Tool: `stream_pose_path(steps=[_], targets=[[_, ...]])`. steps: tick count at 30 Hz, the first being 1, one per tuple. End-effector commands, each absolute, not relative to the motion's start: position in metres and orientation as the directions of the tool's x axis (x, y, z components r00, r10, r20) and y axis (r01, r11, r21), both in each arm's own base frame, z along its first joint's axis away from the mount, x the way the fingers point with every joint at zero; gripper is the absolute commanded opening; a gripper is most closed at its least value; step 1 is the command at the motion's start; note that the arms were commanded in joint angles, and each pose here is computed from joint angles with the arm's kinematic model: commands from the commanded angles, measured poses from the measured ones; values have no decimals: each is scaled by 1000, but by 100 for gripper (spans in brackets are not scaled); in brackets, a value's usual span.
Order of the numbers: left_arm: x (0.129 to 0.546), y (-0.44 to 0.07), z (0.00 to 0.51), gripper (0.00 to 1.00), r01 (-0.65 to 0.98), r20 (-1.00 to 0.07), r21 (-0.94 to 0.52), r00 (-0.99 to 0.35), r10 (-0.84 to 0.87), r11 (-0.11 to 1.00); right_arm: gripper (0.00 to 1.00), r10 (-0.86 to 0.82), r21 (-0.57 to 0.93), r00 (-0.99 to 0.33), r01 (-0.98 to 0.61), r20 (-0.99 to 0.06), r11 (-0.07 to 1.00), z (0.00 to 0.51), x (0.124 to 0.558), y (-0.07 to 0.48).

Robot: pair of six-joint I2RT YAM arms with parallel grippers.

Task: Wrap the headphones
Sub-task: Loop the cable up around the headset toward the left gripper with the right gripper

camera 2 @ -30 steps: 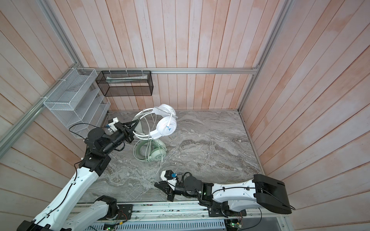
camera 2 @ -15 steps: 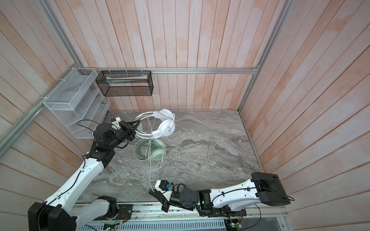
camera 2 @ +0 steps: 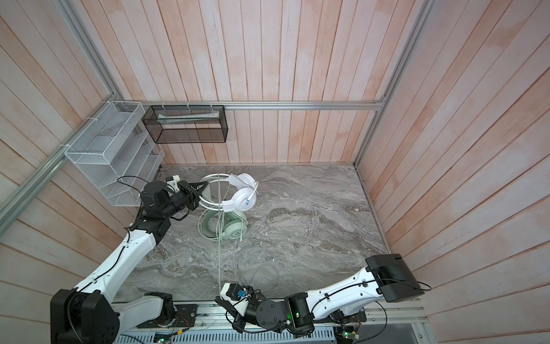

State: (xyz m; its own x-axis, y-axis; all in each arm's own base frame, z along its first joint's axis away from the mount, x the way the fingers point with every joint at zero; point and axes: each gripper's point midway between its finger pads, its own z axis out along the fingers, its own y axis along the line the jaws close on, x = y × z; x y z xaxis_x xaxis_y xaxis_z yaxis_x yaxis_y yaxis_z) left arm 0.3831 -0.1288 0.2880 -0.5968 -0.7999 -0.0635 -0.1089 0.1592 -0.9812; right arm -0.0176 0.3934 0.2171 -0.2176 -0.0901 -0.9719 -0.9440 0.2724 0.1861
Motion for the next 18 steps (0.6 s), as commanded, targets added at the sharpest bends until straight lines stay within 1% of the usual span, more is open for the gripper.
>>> stream_pose_path(steps=[1, 4, 8, 10, 12, 15, 18], targets=[[395, -118, 331, 0, 48, -160, -986, -546, -822, 160, 0, -112, 198, -226, -956, -968, 218, 217, -39, 396], [393, -118, 329, 0, 45, -169, -984, -549, -819, 172, 0, -99, 193, -220, -954, -971, 228, 219, -35, 392], [387, -119, 331, 0, 59, -190, -980, -554, -811, 190, 0, -137, 153, -195, -952, -971, 264, 213, -26, 392], [383, -120, 332, 0, 73, -215, -975, -553, -805, 211, 0, -155, 154, -196, -958, -968, 243, 213, -27, 398], [379, -122, 331, 0, 79, -254, -964, -550, -795, 253, 0, -197, 122, -164, -970, -967, 212, 217, -32, 406], [372, -126, 333, 0, 107, -348, -931, -546, -762, 348, 0, -241, 49, -89, -985, -966, 166, 238, -39, 414], [363, -127, 333, 0, 144, -499, -852, -513, -698, 503, 0, -273, -26, -17, -988, -962, 152, 265, -34, 409]])
